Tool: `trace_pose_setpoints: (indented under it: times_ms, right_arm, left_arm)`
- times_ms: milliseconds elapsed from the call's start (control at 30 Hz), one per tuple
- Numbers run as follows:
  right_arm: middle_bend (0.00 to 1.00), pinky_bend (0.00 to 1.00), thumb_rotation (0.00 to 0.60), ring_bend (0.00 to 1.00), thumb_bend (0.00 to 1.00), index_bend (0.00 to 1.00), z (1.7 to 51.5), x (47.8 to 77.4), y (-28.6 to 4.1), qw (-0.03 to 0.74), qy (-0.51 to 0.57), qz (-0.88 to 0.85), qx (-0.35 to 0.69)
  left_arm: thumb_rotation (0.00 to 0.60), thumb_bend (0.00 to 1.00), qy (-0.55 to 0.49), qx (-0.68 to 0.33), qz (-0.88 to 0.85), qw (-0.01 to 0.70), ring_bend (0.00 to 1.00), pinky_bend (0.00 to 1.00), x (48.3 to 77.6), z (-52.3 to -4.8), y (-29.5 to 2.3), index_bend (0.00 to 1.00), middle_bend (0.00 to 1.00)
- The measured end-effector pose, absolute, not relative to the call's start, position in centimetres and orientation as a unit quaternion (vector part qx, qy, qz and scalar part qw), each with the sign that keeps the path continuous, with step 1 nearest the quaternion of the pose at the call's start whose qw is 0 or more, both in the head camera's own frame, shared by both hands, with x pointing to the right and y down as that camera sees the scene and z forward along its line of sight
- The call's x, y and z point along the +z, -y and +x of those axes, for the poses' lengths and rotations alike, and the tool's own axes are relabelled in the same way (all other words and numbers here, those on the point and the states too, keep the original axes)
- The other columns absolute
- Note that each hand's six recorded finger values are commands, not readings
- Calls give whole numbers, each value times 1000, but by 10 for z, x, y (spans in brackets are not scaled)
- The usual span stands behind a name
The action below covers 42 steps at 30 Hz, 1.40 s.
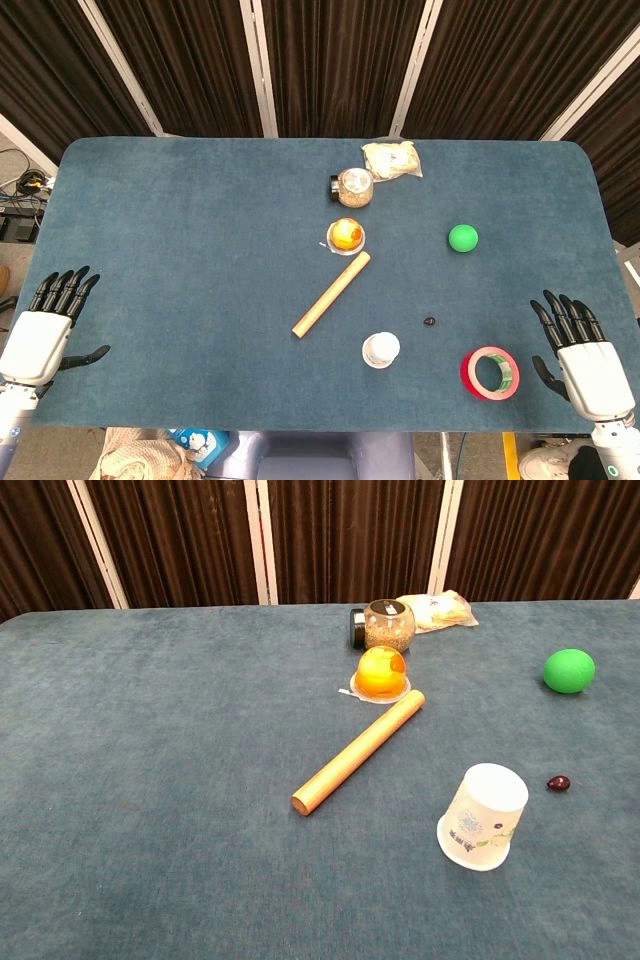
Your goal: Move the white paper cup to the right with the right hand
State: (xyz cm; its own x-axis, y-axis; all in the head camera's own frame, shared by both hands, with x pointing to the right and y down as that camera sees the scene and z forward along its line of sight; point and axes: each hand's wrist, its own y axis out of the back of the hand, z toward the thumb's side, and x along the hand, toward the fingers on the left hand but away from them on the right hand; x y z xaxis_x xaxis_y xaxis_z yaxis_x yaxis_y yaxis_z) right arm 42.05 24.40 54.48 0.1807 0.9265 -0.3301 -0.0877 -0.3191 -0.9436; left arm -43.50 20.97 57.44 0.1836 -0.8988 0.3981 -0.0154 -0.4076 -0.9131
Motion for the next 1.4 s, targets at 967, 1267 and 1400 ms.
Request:
trace_pose_setpoints:
  times_ms: [967, 1267, 1400]
  right_arm:
    - [0, 193, 600, 5, 327, 0, 347, 557, -221, 486, 233, -740, 402]
    - [0, 238, 600, 48, 326, 0, 302, 571, -207, 490, 166, -775, 363]
    - [0, 238, 600, 48, 327, 0, 286, 581, -212, 482, 130, -779, 380]
  left_arm:
    - [600, 0, -351, -536, -648, 411, 0, 0, 578, -435, -208, 0, 0]
    - [600, 0, -351, -539, -647, 410, 0, 0, 579, -435, -207, 0, 0]
    - [600, 0, -349, -539, -648, 409, 0, 0, 580, -435, -206, 0, 0]
